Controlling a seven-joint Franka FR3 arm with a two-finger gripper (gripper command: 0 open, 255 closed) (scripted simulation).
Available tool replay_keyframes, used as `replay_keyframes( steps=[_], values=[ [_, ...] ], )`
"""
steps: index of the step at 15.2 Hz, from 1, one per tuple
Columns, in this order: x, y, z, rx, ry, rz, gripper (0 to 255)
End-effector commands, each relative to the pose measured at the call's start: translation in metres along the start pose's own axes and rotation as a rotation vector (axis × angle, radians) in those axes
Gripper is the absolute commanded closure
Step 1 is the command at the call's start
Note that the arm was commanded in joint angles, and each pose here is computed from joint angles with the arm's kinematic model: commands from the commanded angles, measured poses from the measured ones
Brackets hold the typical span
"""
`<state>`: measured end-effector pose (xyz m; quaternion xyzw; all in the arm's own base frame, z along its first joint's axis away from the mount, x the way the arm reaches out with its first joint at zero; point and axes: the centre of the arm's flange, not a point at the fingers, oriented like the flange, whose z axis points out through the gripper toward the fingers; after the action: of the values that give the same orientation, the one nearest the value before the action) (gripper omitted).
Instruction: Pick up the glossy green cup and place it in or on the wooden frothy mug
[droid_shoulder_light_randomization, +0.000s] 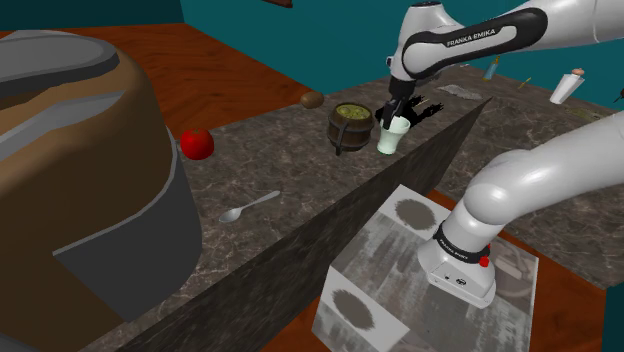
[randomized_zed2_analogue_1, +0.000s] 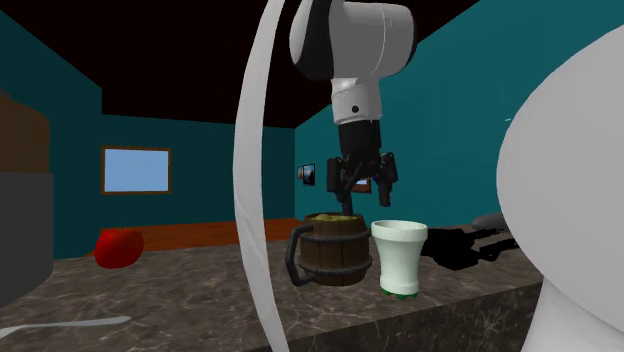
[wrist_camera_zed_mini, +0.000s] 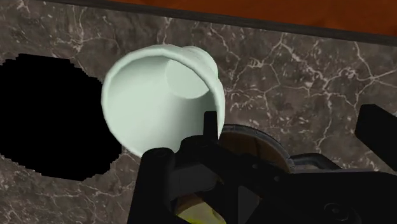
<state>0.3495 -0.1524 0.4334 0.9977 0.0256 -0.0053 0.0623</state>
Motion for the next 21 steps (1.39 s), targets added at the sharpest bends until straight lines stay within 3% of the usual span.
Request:
replay_keyframes(
  steps=[1, 3, 10, 18, 19, 21],
  values=[
    [0.004, 0.019, 0.017, -0.015, 0.01, 0.003, 0],
    [0.009, 0.036, 0.031, -0.027, 0.017, 0.005, 0],
    [0.009, 0.037, 0.068, -0.027, 0.017, 0.005, 0],
    [0.009, 0.037, 0.07, -0.027, 0.017, 0.005, 0],
    [0.009, 0.037, 0.07, -0.027, 0.017, 0.005, 255],
    [0.009, 0.037, 0.07, -0.027, 0.017, 0.005, 255]
  ],
)
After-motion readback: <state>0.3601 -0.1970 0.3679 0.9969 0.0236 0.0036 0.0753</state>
